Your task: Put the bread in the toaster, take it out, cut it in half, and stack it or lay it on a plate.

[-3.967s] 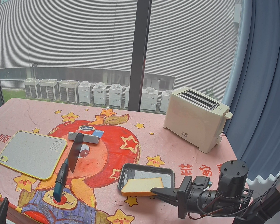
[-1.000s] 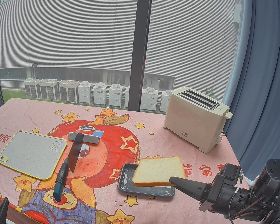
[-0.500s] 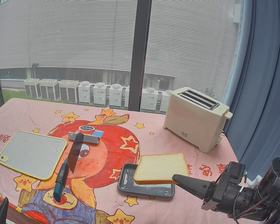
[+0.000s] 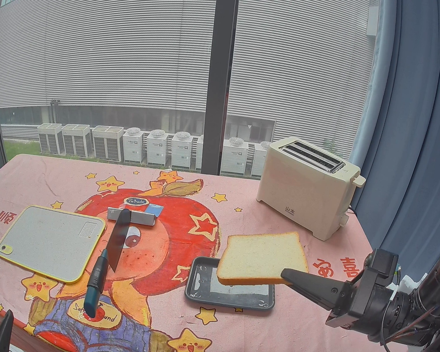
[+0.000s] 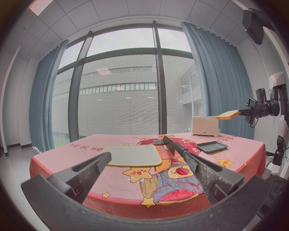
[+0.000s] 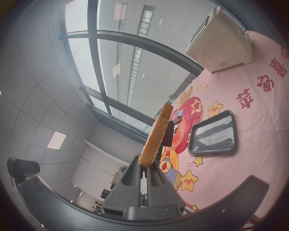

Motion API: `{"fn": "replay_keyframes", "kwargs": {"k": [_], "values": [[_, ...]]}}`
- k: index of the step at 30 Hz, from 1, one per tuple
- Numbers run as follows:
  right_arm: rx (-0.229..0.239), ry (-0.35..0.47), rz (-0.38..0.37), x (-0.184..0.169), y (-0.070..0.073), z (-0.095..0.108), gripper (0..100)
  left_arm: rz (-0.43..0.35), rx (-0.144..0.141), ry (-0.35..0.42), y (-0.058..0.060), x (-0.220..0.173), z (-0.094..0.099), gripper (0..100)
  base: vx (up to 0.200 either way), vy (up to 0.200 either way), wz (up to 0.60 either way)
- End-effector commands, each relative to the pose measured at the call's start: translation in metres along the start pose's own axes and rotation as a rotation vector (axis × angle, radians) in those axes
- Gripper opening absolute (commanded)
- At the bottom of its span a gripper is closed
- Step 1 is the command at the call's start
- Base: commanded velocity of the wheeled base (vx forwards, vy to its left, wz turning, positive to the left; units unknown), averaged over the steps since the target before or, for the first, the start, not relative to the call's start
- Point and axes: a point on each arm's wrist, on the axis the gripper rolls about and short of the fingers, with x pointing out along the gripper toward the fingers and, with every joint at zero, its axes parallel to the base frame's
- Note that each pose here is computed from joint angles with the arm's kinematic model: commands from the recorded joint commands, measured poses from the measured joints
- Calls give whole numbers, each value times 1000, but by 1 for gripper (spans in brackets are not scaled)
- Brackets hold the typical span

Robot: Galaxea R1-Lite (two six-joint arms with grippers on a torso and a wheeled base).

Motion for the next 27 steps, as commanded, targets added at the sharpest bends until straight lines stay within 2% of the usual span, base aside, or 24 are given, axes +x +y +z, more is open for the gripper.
{"fn": "replay_keyframes", "kwargs": {"k": [1,6,12,17,20,27], "values": [[-11,-8,24,-4,6,1,0,0,0,2,0,0,-5,100,0,0,0],[-13,-4,13,-4,3,0,0,0,0,2,0,0,-5,100,0,0,0],[-91,1,-1,-7,0,-2,0,0,0,2,0,0,-5,100,0,0,0],[-131,8,-8,-7,-1,-4,0,0,0,2,0,0,-5,100,0,0,0],[-171,12,-14,-8,-3,-5,0,0,-1,2,0,0,-5,100,0,0,0],[-197,38,-6,-9,-2,-13,0,0,-1,2,0,0,-5,100,0,0,0]]}}
